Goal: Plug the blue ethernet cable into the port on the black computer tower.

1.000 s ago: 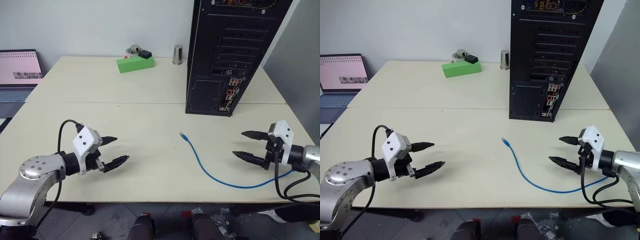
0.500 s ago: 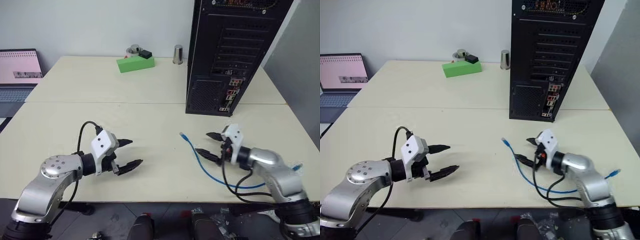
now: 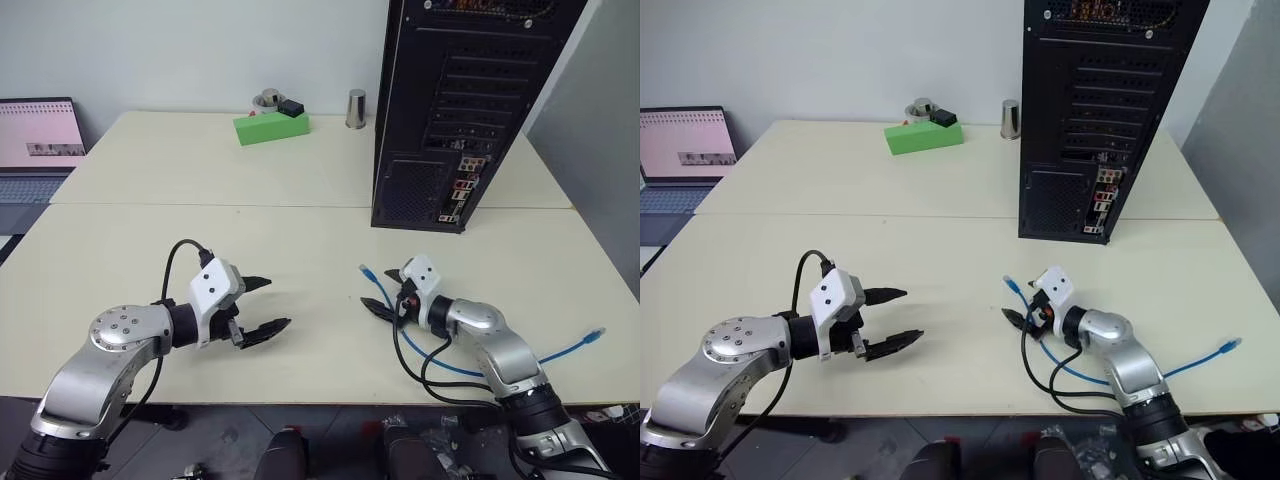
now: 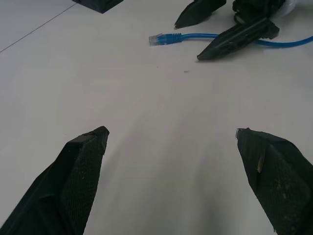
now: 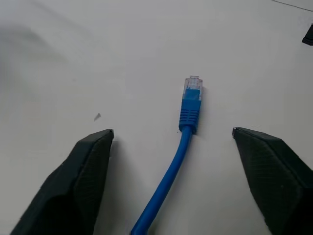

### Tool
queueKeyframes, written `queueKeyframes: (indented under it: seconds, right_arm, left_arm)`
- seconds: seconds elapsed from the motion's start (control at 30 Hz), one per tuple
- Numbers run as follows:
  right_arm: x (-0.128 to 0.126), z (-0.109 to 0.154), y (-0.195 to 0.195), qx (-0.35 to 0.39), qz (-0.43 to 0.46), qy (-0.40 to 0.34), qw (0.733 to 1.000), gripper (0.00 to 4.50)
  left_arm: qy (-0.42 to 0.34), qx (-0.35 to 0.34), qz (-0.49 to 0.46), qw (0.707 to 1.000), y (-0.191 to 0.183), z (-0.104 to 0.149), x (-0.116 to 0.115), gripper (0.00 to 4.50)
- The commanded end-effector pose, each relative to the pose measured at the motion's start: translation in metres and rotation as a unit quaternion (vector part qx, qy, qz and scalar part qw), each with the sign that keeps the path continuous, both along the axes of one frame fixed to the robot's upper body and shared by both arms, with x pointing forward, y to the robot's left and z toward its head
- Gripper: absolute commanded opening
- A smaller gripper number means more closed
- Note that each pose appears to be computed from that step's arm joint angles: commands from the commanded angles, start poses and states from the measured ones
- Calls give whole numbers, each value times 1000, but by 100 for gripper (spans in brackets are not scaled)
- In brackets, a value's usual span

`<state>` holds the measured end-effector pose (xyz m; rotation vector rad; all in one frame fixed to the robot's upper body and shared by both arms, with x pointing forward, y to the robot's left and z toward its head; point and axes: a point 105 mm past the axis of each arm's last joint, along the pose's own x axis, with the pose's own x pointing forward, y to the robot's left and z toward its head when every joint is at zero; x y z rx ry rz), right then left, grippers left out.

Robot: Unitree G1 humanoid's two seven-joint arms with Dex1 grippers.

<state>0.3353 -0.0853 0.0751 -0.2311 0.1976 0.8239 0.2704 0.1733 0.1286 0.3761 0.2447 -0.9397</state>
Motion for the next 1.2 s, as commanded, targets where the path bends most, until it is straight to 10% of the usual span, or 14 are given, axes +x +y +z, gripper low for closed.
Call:
queueKeyframes:
  seconds: [0.03, 0.47, 1.2]
  right_arm:
    - [1, 1, -1, -9, -4, -1, 1000, 323]
    - [3, 3, 1, -20, 12, 15, 1000, 12]
    - [-47, 50, 58, -73, 259, -15, 963, 6]
  left_arm:
    - [-17, 0, -6, 1000, -2, 5, 1, 450]
    - [-19, 4, -25, 1000, -7, 2, 11, 450]
    - [-9, 50, -190, 980, -50, -18, 30, 450]
